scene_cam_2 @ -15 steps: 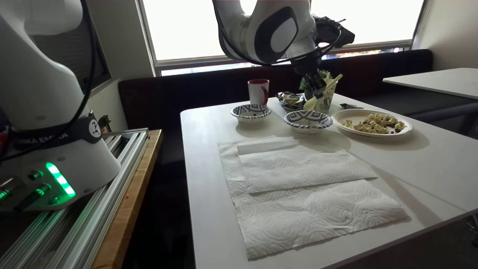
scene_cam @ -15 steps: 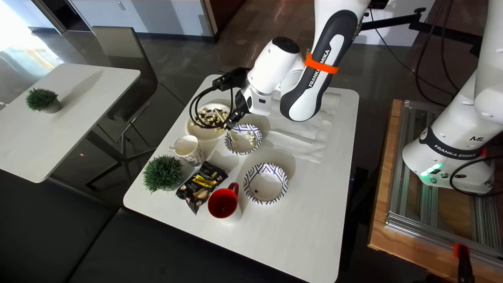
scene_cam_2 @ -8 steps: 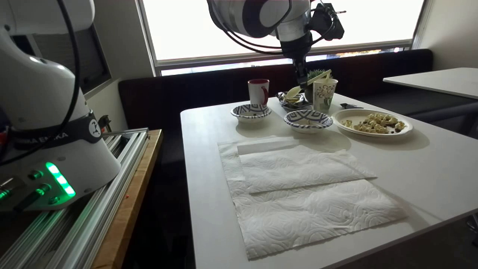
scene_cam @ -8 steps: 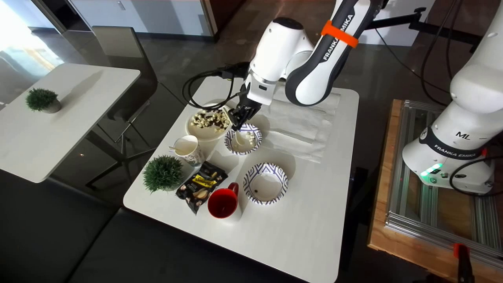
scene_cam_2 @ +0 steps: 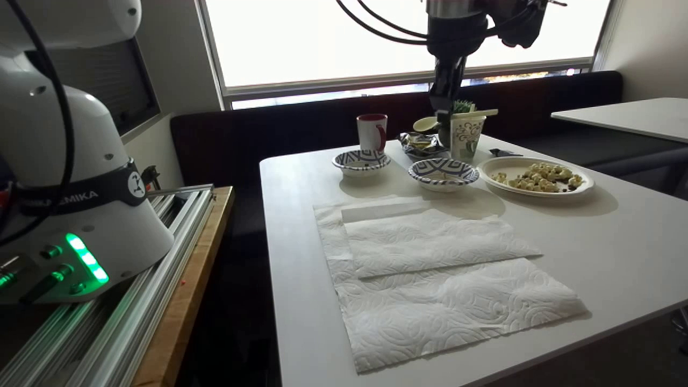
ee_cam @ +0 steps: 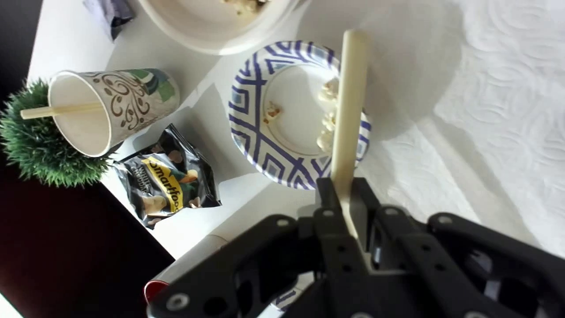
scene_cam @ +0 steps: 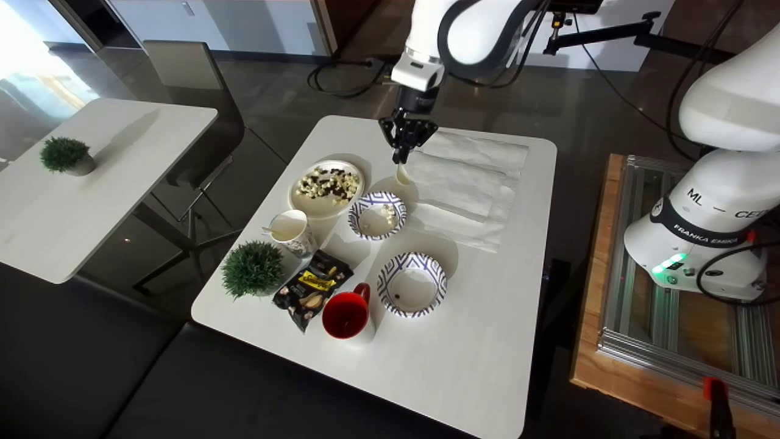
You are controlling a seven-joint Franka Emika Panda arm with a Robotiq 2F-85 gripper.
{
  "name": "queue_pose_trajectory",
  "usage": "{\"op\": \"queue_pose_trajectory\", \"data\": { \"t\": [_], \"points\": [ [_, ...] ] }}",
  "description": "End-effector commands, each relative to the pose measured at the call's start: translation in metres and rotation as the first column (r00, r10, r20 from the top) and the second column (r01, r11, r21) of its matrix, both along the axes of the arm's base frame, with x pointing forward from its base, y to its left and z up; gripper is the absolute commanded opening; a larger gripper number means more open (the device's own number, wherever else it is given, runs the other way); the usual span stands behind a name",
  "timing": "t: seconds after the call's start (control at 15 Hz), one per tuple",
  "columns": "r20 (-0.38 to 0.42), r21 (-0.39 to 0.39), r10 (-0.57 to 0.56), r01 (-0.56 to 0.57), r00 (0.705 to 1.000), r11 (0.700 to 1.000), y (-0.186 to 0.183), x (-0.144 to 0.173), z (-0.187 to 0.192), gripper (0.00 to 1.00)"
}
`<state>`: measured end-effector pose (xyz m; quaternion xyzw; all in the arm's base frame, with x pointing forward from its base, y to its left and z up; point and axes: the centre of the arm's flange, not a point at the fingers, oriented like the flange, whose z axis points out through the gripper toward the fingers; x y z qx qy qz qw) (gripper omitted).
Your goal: Transfer a spoonful of contents from the white plate to the right bowl
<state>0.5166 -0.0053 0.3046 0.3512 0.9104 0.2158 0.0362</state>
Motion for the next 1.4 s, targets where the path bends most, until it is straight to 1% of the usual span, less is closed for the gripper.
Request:
{"op": "queue_pose_trajectory", "data": {
  "t": [0.0,0.07,0.13,0.27,0.4,0.6,0.67,0.73,0.87,1.0,1.07,1.33],
  "points": [
    [-0.177,0.081,-0.044,0.059,0.983,0.995,-0.06,0.0,0.033,0.04],
    [-0.235,0.085,-0.043,0.065,0.971,0.994,-0.072,0.002,0.033,0.04],
    [-0.293,0.085,-0.032,0.059,0.956,0.995,-0.083,0.012,0.028,0.04],
    [-0.396,0.101,0.013,0.029,0.918,0.994,-0.097,0.025,0.018,0.04],
    [-0.464,0.111,0.015,0.041,0.885,0.993,-0.107,0.037,0.01,0.04],
    [-0.496,0.088,-0.024,0.079,0.868,0.993,-0.114,0.066,0.006,0.03],
    [-0.48,0.057,-0.059,0.098,0.875,0.994,-0.111,0.075,0.003,0.03],
    [-0.468,0.056,-0.034,0.069,0.883,0.996,-0.111,0.038,0.005,0.13],
    [-0.466,0.033,-0.047,0.07,0.884,0.997,-0.106,0.052,0.003,0.13],
    [-0.467,0.029,-0.05,0.072,0.883,0.997,-0.103,0.056,0.003,0.13],
    [-0.474,0.019,-0.057,0.075,0.878,0.997,-0.101,0.059,-0.002,0.03],
    [-0.519,-0.041,-0.084,0.074,0.851,0.996,-0.105,0.069,-0.037,0.03]
  ]
}}
